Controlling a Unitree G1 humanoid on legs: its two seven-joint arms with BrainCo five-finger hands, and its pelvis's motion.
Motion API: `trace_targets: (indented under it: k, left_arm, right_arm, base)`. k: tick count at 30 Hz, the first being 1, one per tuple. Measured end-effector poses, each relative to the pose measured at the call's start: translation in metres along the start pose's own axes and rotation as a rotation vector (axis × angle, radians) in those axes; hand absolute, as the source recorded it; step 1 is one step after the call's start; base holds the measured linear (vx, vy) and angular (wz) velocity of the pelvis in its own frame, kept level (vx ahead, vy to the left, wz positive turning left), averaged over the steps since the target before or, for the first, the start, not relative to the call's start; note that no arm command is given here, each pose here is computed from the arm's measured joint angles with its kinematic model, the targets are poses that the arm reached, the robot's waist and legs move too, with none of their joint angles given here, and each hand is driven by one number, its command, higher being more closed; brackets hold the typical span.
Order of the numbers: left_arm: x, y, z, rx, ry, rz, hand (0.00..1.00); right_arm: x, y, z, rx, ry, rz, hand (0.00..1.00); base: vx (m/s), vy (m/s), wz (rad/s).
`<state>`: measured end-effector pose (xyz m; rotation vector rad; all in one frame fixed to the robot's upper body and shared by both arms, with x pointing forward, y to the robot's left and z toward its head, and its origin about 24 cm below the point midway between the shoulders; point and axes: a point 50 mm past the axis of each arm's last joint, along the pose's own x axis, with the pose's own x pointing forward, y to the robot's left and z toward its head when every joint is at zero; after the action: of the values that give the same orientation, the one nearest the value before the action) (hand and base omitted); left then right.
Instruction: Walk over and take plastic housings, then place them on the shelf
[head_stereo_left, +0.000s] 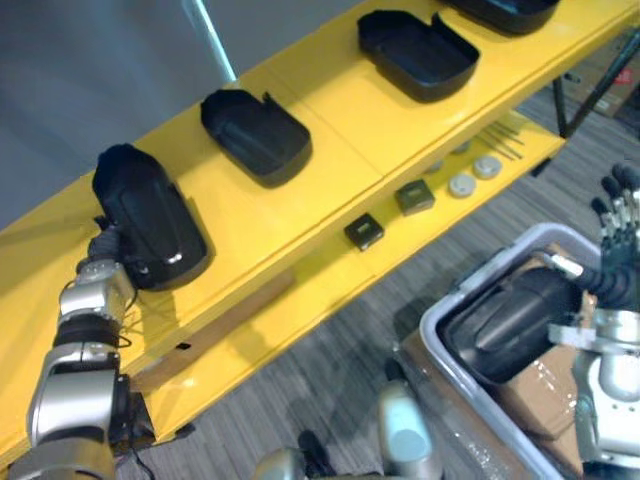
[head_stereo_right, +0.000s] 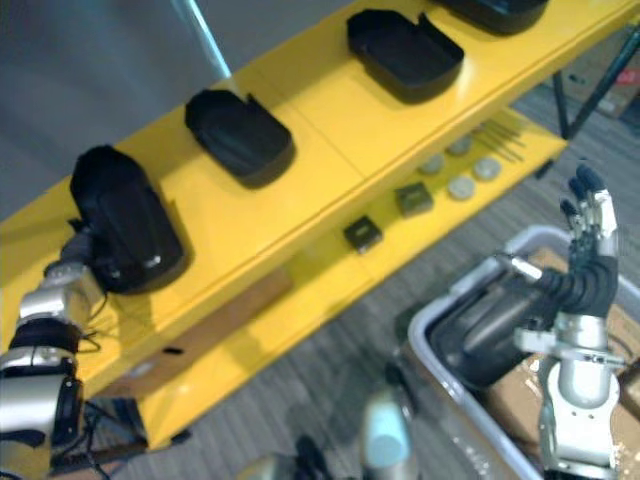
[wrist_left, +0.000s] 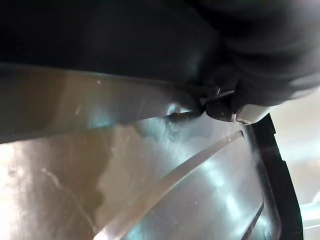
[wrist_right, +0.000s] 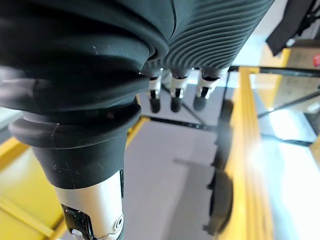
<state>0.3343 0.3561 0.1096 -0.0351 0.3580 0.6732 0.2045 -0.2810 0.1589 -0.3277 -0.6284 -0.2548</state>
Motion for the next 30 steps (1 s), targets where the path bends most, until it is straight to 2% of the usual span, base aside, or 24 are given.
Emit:
trace_targets:
  k: [7, 17, 21, 25, 30]
  left_arm:
    - [0.002, 0.009, 0.001, -0.048, 0.043, 0.043, 0.00]
    - [0.002, 0.015, 0.002, -0.021, 0.061, 0.110, 0.00]
    - [0.001, 0.035, 0.027, 0.037, -0.001, 0.210, 0.00]
    - [-0.008, 0.053, 0.071, 0.092, -0.157, 0.282, 0.00]
    - [-0.024, 0.054, 0.108, 0.082, -0.348, 0.293, 0.00]
  right_arm:
    - [0.000, 0.005, 0.001, 0.008, -0.005, 0.055, 0.00]
    - [-0.004, 0.006, -0.001, 0.027, 0.013, 0.073, 0.00]
    - [-0.004, 0.007, -0.001, 0.045, 0.013, 0.072, 0.00]
    - [-0.006, 0.017, 0.000, 0.076, -0.004, 0.109, 0.00]
    - [-0.009, 0.030, -0.001, 0.112, -0.002, 0.138, 0.00]
  base:
    - [0.03, 0.021, -0.06]
    - [-0.02, 0.006, -0.01]
    - [0.04, 0.019, 0.12]
    - [0.05, 0.027, 0.15]
    - [0.05, 0.022, 0.26]
